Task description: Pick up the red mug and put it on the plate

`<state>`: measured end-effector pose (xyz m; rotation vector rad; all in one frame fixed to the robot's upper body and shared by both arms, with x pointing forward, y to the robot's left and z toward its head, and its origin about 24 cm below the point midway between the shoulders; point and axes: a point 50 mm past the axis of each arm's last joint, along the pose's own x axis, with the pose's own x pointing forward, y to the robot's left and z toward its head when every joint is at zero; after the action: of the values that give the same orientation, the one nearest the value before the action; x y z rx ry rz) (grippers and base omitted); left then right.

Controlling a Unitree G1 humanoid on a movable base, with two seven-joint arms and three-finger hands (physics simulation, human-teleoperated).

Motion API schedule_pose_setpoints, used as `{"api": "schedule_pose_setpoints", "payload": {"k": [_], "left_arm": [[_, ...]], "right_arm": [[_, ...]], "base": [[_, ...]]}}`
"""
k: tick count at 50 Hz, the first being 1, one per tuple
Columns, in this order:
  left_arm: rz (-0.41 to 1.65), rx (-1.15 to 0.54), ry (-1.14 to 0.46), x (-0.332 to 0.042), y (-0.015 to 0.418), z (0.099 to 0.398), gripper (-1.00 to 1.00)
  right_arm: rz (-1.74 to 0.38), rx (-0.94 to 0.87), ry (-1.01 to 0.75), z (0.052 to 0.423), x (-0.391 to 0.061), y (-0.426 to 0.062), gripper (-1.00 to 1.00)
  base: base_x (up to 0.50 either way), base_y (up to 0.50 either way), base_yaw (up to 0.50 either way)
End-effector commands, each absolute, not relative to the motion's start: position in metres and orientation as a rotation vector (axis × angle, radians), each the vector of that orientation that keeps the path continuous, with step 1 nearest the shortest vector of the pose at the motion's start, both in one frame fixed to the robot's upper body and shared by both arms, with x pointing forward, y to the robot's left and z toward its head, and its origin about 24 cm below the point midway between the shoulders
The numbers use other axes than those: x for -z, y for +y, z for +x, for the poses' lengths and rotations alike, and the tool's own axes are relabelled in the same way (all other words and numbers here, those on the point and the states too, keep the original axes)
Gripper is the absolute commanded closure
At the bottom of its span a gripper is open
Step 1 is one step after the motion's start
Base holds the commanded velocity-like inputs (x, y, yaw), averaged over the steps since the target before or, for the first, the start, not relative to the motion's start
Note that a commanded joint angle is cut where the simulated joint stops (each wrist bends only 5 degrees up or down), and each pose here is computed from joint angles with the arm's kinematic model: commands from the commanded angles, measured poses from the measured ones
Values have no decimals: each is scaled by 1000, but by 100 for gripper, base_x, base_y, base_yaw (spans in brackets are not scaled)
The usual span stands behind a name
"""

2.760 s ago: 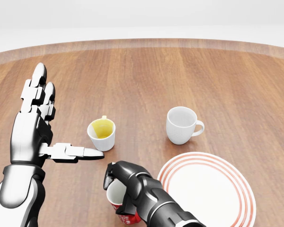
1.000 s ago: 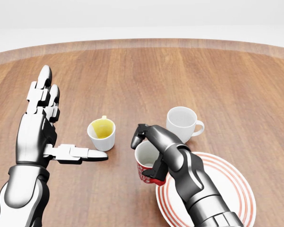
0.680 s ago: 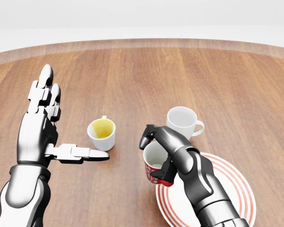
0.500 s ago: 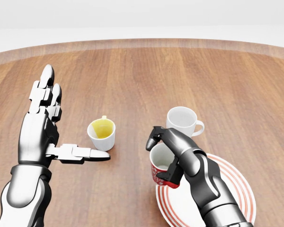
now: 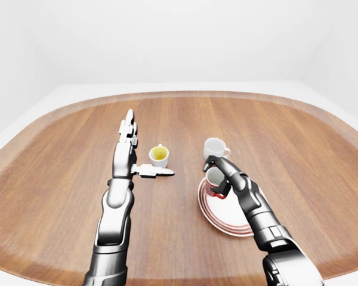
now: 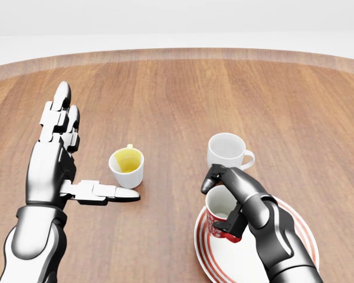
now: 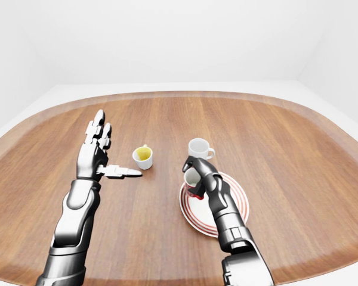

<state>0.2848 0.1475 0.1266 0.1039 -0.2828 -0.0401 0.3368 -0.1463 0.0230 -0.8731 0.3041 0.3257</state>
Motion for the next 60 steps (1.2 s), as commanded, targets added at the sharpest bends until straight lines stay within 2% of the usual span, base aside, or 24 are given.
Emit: {"api": "schedule_pose_setpoints", "payload": {"k": [1,60], "left_arm": [[105,42,-281,-126,146,285,-100],[104,51,-244,-118,143,289,-100]], "right_arm": [[-907,-283,298,333,-25,-159,100],[-958,-240,288,310,-37,-193,100]], "base": [[0,0,0],[0,0,0]]}}
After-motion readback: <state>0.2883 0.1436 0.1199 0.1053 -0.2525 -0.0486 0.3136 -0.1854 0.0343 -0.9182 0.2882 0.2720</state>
